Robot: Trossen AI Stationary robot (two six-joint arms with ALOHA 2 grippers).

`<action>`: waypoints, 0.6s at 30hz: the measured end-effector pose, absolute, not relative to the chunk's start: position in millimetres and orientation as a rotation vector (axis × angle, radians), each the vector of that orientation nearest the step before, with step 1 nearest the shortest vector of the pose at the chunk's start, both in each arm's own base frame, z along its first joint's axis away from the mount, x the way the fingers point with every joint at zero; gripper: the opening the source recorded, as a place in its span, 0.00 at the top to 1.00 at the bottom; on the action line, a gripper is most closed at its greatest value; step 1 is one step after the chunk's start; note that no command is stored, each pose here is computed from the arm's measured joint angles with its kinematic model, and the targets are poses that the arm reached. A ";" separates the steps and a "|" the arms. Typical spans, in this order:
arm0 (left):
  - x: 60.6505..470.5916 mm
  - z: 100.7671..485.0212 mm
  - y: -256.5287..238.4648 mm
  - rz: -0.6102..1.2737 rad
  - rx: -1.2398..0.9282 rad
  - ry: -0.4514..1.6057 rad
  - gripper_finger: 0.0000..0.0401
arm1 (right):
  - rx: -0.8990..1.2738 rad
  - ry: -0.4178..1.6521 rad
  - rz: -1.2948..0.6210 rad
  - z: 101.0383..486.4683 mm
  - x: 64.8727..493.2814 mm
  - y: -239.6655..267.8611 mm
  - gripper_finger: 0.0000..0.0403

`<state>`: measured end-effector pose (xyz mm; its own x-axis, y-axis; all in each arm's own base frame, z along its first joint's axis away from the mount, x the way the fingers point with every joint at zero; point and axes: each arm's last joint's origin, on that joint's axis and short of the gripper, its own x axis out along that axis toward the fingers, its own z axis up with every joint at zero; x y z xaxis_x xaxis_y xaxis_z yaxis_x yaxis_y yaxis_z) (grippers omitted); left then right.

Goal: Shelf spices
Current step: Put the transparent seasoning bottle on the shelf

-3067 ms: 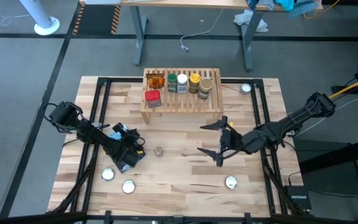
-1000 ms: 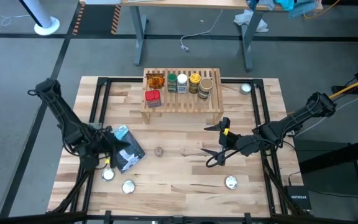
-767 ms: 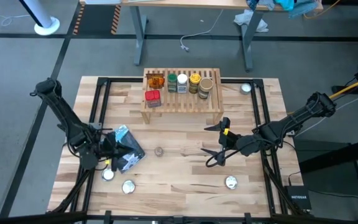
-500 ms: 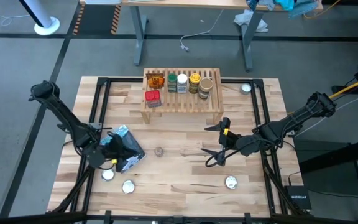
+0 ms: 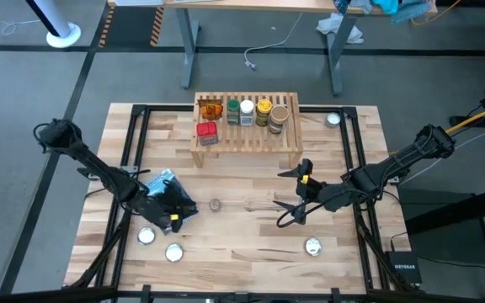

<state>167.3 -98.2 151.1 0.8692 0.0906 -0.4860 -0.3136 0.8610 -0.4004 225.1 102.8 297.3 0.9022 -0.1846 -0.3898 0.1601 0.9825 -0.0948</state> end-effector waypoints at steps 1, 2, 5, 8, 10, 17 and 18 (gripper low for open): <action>168.6 148.3 -97.5 0.229 -0.483 0.487 0.58 | -0.057 0.415 -0.181 296.6 224.7 102.6 0.01; 169.8 145.6 -96.9 0.238 -0.471 0.497 0.58 | -0.055 0.423 -0.186 295.7 224.3 102.4 0.01; 173.7 139.5 -96.3 0.249 -0.429 0.511 0.59 | -0.060 0.429 -0.216 287.7 222.8 100.8 0.01; 177.8 134.7 -96.7 0.249 -0.396 0.516 0.61 | -0.023 0.426 -0.230 273.9 217.6 97.9 0.01; 180.2 132.4 -96.8 0.249 -0.383 0.514 0.63 | -0.003 0.404 -0.231 265.6 215.2 96.4 0.01; 189.9 124.1 -93.7 0.271 -0.384 0.507 0.65 | 0.042 0.352 -0.215 243.1 202.9 90.0 0.01; 191.0 122.7 -93.1 0.273 -0.386 0.509 0.65 | 0.052 0.345 -0.214 240.0 201.1 89.2 0.01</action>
<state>191.0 -93.1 122.7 0.8397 0.1572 -0.5198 -0.3459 0.8927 -0.2888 201.1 89.2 240.0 0.9186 -0.1994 -0.3412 0.2173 0.9760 0.0145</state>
